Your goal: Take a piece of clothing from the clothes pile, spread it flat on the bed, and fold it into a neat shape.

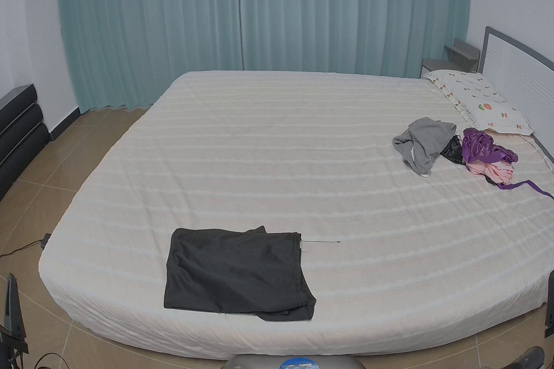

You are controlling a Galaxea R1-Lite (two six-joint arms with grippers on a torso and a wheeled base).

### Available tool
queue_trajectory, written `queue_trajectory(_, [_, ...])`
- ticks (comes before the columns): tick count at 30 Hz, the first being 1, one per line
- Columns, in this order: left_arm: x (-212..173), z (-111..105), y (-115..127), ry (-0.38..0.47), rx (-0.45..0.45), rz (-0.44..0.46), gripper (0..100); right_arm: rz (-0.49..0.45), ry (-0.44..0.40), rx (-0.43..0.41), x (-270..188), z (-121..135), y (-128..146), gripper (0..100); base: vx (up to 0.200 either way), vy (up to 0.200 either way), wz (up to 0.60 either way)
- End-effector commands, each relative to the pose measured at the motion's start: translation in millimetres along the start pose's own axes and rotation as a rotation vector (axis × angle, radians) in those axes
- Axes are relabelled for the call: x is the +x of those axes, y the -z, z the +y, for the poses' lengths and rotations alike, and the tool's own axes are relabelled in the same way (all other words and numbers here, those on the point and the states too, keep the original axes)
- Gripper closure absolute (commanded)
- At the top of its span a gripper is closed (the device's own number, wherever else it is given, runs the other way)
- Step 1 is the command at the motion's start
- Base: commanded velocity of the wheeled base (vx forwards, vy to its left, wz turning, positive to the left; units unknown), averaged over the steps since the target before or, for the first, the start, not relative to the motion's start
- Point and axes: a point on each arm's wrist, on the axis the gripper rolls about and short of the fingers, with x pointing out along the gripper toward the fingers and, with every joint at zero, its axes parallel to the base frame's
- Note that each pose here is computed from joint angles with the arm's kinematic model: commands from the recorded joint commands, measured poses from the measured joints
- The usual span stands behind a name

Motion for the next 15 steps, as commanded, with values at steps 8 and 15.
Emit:
queue_trajectory(8, [0,-2,25,0.042,0.046,0.079,0,0.173,-0.027,0.047,0,2,33,0,0.0,0.0,0.0])
queue_trajectory(15, [-3,-3,41,0.094,0.056,0.23,0,0.195,-0.012,0.048,0,2,33,0,0.0,0.0,0.0])
